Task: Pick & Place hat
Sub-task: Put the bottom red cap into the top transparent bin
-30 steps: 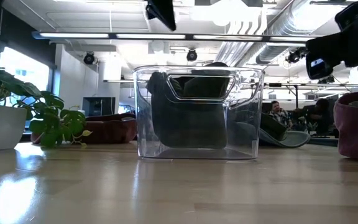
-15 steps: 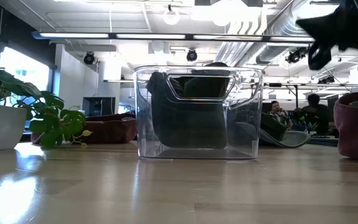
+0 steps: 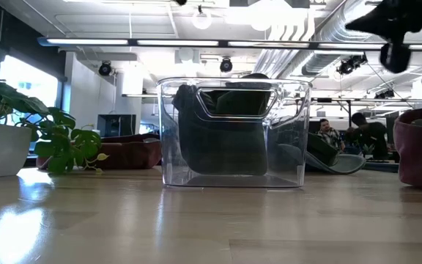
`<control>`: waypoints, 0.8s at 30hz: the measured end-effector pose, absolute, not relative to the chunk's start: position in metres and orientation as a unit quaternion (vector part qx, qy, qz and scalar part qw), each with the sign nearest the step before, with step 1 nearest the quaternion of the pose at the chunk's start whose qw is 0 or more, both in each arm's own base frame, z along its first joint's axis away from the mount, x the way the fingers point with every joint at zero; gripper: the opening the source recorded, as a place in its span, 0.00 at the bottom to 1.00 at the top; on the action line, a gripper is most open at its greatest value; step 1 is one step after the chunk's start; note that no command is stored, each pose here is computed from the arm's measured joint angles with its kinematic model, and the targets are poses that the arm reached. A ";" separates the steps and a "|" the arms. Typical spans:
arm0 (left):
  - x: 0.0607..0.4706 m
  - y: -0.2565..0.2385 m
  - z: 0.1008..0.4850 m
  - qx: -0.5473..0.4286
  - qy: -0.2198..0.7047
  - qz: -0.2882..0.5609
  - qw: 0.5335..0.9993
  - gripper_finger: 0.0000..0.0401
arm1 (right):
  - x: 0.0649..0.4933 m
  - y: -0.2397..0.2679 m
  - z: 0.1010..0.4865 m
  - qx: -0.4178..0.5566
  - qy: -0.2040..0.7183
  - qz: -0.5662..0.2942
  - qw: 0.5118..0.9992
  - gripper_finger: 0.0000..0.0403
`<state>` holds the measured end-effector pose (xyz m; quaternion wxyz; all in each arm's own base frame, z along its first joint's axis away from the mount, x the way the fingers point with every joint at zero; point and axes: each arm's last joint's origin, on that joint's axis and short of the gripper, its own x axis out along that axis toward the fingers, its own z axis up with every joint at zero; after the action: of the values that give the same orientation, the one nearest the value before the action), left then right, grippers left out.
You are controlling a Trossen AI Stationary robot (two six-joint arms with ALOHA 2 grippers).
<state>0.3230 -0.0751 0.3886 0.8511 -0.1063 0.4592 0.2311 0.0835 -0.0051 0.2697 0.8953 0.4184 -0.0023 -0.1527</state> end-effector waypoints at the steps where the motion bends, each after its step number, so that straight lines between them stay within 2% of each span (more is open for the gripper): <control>1: 0.319 -0.071 0.390 -0.100 0.460 0.230 0.852 0.03 | 0.086 -0.005 0.277 0.423 0.035 -0.172 0.889 0.00; 6: 0.297 -0.062 0.388 -0.077 0.431 0.210 0.874 0.01 | 0.116 -0.002 0.288 0.444 0.269 -0.243 0.819 0.00; 10: 0.288 -0.057 0.362 -0.105 0.386 0.140 0.906 0.00 | 0.153 -0.006 0.268 0.428 0.433 -0.281 0.742 0.00; 12: 0.286 -0.054 0.352 -0.139 0.324 0.088 0.932 0.00 | 0.170 -0.012 0.252 0.420 0.493 -0.280 0.709 0.00; 17: 0.281 -0.059 0.328 -0.198 0.224 -0.034 0.954 0.00 | 0.190 -0.030 0.215 0.404 0.595 -0.309 0.622 0.00; 21: 0.281 -0.062 0.315 -0.212 0.240 -0.077 0.944 0.00 | 0.190 -0.041 0.198 0.389 0.647 -0.335 0.564 0.00; 24: 0.279 -0.064 0.314 -0.217 0.257 -0.123 0.934 0.00 | 0.192 -0.041 0.191 0.402 0.675 -0.309 0.536 0.00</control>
<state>0.2793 -0.0640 0.3144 0.9339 -0.2166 0.2567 -0.1226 0.1923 -0.0408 0.1908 0.5359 0.4016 0.6753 -0.3090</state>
